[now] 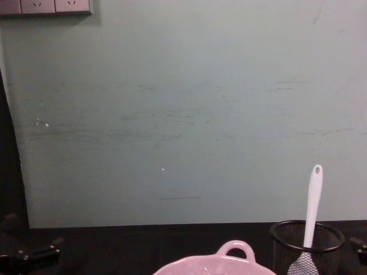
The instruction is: Use the one hand to pick up the spoon and stir the clear water in the bowl.
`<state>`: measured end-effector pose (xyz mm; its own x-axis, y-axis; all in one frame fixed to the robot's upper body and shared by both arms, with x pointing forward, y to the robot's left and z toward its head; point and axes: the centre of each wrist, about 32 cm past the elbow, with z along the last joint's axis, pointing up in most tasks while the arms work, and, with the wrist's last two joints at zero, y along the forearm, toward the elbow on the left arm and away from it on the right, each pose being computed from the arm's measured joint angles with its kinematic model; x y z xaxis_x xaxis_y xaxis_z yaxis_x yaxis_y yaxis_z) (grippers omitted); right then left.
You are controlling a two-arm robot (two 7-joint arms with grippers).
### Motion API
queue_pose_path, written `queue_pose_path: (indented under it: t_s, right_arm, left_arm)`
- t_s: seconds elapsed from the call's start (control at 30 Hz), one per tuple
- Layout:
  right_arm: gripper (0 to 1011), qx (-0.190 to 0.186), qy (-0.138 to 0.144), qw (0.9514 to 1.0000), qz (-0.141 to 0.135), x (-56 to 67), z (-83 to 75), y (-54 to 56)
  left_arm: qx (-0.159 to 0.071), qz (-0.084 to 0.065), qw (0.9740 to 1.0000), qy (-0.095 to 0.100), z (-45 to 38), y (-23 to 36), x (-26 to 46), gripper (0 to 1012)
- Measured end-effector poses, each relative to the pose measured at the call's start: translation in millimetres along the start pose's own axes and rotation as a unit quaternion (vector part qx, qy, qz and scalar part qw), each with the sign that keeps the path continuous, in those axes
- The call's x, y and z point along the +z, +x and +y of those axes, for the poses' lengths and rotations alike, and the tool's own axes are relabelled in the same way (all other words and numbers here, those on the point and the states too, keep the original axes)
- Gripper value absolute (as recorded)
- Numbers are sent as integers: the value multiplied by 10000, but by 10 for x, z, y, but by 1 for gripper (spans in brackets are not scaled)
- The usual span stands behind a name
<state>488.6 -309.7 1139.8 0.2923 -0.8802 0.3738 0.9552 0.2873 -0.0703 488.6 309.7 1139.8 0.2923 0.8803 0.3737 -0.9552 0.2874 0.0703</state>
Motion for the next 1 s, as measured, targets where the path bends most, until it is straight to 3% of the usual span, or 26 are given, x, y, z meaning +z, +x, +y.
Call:
queue_pose_path:
  t_s: [0.83,1.0]
  right_arm:
    - [1002,-1,0,10000,0,0,0,0]
    - [1002,-53,104,9999,28,197,-195,146]
  left_arm:
    - [0,0,10000,-1,0,0,0,1011]
    - [0,0,10000,0,0,0,0,1011]
